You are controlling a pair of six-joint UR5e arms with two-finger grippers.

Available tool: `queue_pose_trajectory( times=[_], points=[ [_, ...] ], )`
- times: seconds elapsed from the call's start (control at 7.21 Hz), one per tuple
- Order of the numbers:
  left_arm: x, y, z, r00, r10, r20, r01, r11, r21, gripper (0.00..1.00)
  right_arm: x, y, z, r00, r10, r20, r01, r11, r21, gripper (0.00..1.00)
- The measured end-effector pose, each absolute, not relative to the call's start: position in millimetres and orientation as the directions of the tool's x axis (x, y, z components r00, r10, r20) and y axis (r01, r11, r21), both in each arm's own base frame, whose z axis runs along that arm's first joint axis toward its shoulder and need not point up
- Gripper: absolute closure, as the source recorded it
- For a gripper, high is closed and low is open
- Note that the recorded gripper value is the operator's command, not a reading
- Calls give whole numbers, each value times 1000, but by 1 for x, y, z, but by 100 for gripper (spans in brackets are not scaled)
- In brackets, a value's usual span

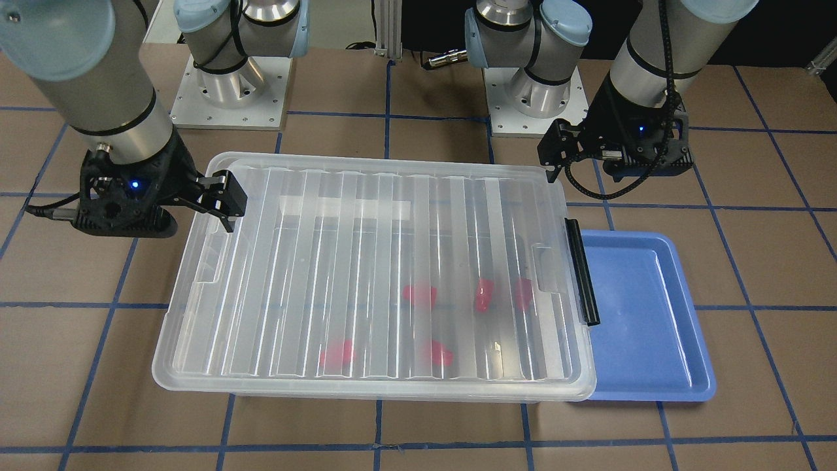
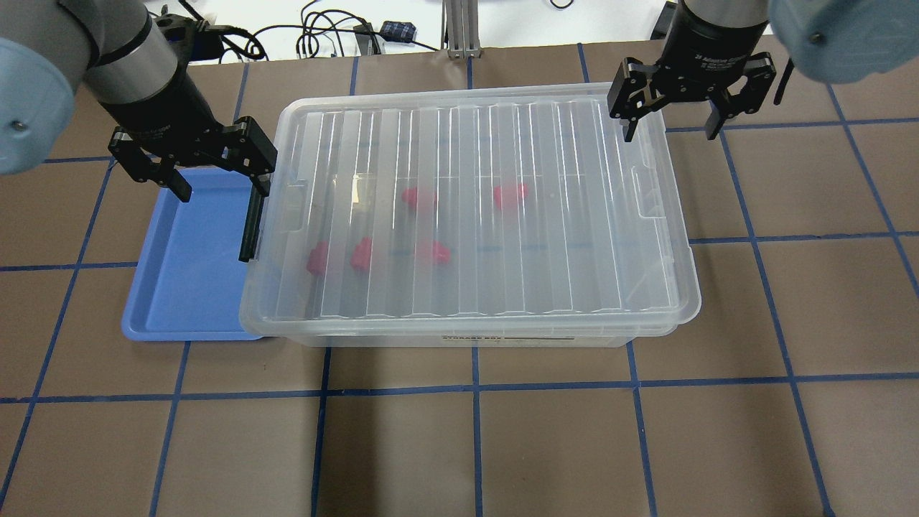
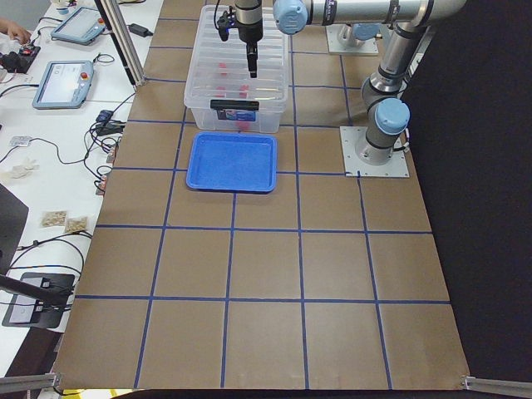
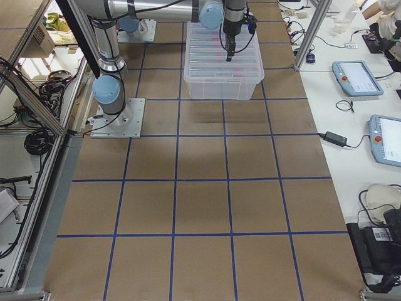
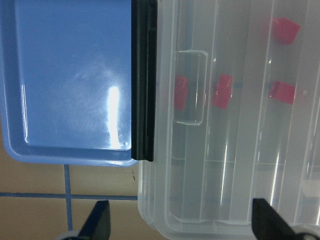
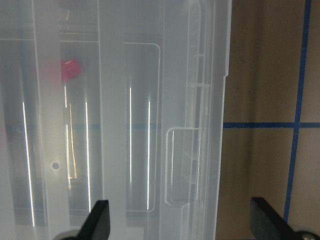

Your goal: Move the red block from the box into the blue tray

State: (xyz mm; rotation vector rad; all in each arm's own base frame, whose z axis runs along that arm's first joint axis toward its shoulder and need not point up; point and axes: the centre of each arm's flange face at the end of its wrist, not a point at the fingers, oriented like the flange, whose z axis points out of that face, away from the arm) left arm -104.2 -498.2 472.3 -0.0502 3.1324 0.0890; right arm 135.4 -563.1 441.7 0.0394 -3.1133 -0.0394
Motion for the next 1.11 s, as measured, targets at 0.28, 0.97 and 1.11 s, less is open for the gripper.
queue_pose_trajectory(
  times=[0.28, 0.97, 1.11],
  points=[
    [-104, -499, 472, -1000, -26, -10, -27, 998, 57, 0, 111, -583, 412, -998, -58, 25, -58, 998, 29, 0],
    [-108, -510, 471, -999, -21, 31, -21, 1000, 6, 0, 76, -571, 342, -999, -37, 29, -36, 999, 30, 0],
    [-109, -510, 466, -999, -19, 34, -19, 1000, 9, 0, 74, -569, 337, -999, -36, 32, -35, 999, 22, 0]
  ],
)
